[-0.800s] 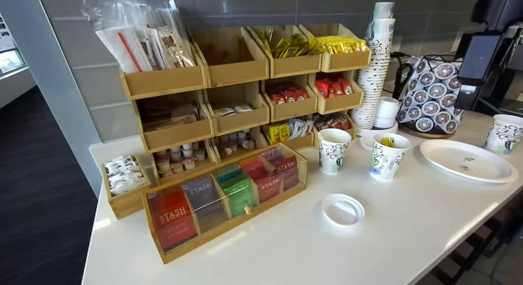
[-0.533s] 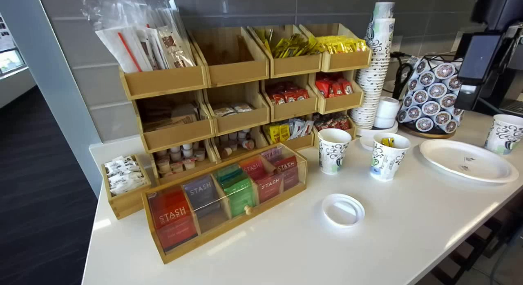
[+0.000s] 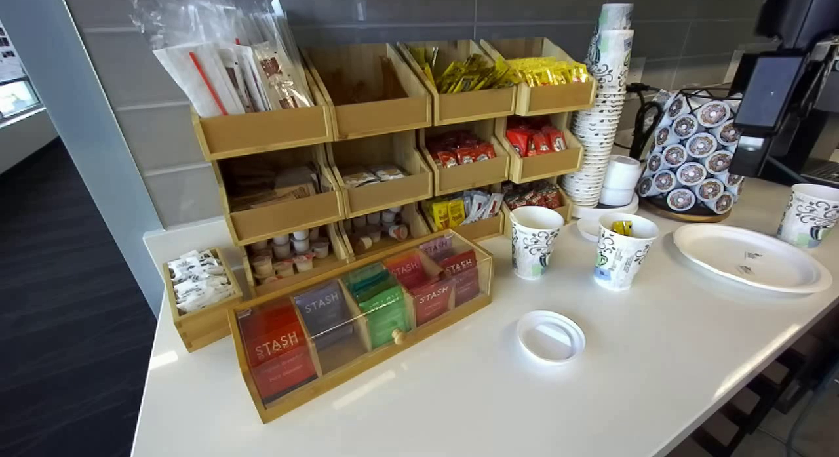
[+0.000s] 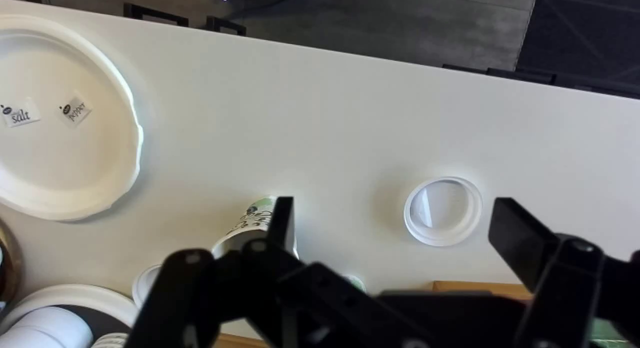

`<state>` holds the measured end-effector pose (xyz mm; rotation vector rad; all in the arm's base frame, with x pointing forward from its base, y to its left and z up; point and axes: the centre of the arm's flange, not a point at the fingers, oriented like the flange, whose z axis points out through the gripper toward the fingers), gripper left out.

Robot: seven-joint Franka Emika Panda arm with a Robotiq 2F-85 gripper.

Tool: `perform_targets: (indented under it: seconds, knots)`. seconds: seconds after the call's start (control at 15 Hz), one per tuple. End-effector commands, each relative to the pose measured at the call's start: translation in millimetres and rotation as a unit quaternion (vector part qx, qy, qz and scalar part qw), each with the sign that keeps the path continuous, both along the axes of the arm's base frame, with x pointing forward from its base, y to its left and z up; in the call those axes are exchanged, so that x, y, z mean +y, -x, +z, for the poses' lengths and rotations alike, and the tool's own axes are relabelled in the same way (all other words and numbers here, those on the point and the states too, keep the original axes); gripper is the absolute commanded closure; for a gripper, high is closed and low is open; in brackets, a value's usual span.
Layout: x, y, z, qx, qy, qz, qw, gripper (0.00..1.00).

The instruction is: Put the white packet into the cup

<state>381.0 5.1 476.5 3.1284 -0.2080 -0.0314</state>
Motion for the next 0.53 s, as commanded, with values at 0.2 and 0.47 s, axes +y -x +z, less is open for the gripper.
perform_targets:
  seconds: [0.2, 0.47]
  knots:
    - [-50.5, -9.6, 0.8, -0.004, -0.040, -0.057, 0.9975, 0.00]
    - [-142.5, -11.3, -26.9, -0.024, -0.079, -0.164, 0.9830, 0.00]
